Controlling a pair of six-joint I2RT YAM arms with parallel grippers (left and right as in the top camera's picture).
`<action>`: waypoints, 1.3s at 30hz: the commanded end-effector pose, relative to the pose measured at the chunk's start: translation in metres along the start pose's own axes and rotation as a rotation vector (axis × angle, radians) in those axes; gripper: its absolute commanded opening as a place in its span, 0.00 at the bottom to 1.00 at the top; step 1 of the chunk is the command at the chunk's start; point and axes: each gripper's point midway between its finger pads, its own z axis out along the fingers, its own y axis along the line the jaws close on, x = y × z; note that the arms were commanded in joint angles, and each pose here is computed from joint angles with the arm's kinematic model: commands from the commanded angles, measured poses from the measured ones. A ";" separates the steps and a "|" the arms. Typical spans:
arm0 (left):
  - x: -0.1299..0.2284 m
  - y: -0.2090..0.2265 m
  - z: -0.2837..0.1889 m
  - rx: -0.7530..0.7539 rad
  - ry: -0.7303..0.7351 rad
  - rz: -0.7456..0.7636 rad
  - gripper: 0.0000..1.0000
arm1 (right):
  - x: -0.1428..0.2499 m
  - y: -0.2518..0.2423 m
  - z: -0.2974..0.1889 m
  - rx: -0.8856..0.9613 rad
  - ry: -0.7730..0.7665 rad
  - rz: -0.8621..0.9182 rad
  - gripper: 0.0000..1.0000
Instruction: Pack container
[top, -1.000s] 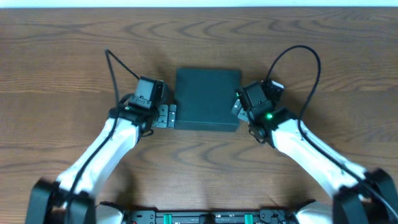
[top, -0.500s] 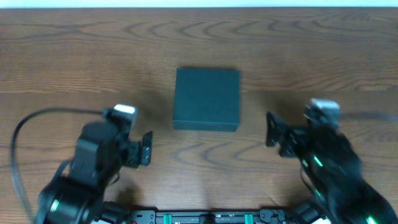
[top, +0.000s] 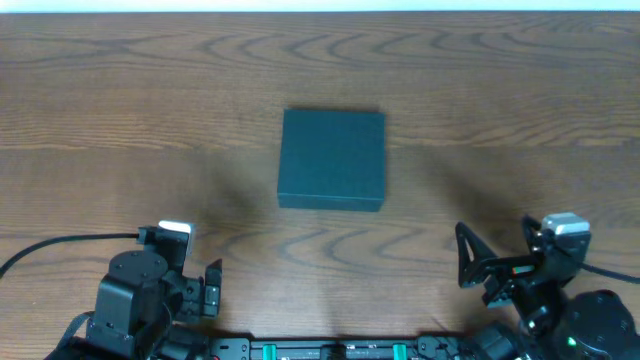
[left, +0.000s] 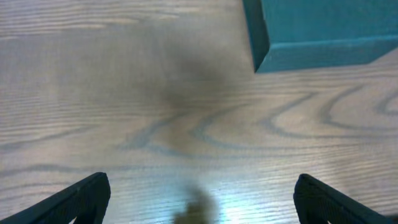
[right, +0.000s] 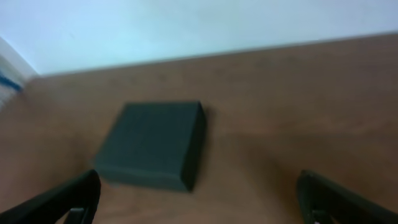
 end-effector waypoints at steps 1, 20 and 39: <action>-0.002 0.003 -0.003 -0.016 -0.009 -0.011 0.95 | 0.012 -0.003 -0.001 0.006 0.052 -0.033 0.99; -0.002 0.003 -0.003 -0.015 -0.010 -0.011 0.95 | 0.078 -0.036 0.003 0.072 0.067 -0.243 0.99; -0.002 0.003 -0.003 -0.015 -0.010 -0.011 0.95 | 0.179 -0.085 0.047 0.207 0.323 -0.179 0.99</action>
